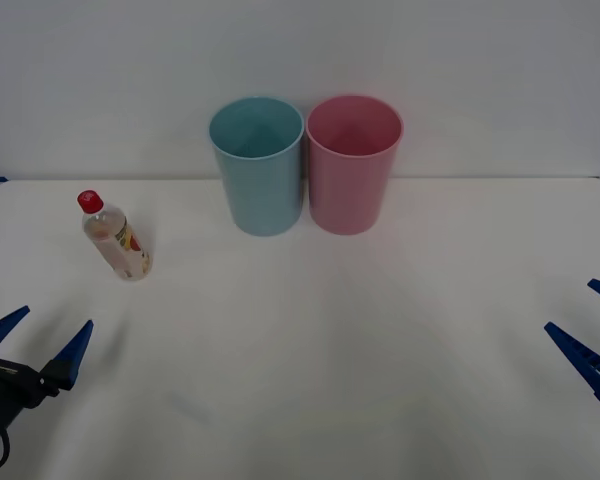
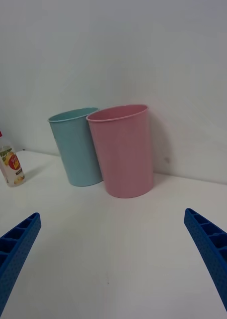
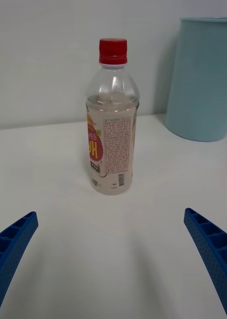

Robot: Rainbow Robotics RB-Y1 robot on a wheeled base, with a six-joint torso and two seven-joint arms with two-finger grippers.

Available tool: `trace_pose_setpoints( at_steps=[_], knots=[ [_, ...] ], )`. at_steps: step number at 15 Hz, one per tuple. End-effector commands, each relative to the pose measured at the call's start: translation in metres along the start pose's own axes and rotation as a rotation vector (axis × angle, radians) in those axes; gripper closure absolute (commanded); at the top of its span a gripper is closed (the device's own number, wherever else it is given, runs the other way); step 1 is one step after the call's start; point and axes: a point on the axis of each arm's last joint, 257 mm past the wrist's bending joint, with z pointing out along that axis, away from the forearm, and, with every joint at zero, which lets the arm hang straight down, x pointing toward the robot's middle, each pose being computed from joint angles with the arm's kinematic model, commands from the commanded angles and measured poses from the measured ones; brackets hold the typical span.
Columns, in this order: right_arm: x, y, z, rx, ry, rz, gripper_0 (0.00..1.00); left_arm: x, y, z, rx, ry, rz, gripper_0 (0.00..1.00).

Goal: Grasp the object on the table and drop it into the matching bin: aluminum can to the light blue bin, PET bottle to the pink bin.

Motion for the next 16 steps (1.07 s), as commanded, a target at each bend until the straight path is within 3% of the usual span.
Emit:
trace_pose_setpoints(
  at_steps=[1, 8, 16],
  knots=[
    [0.0, 0.0, 0.0, 0.0, 0.0, 0.0, 0.0, 0.001, -0.004, 0.016, -0.004, -0.005, -0.022, 0.0],
    [0.0, 0.0, 0.0, 0.0, 0.0, 0.0, 0.0, 0.0, -0.002, 0.078, 0.008, -0.036, -0.085, 0.0],
    [0.0, 0.0, 0.0, 0.0, 0.0, 0.0, 0.0, -0.015, 0.004, 0.131, -0.012, -0.059, -0.1, 0.0]
  ],
)
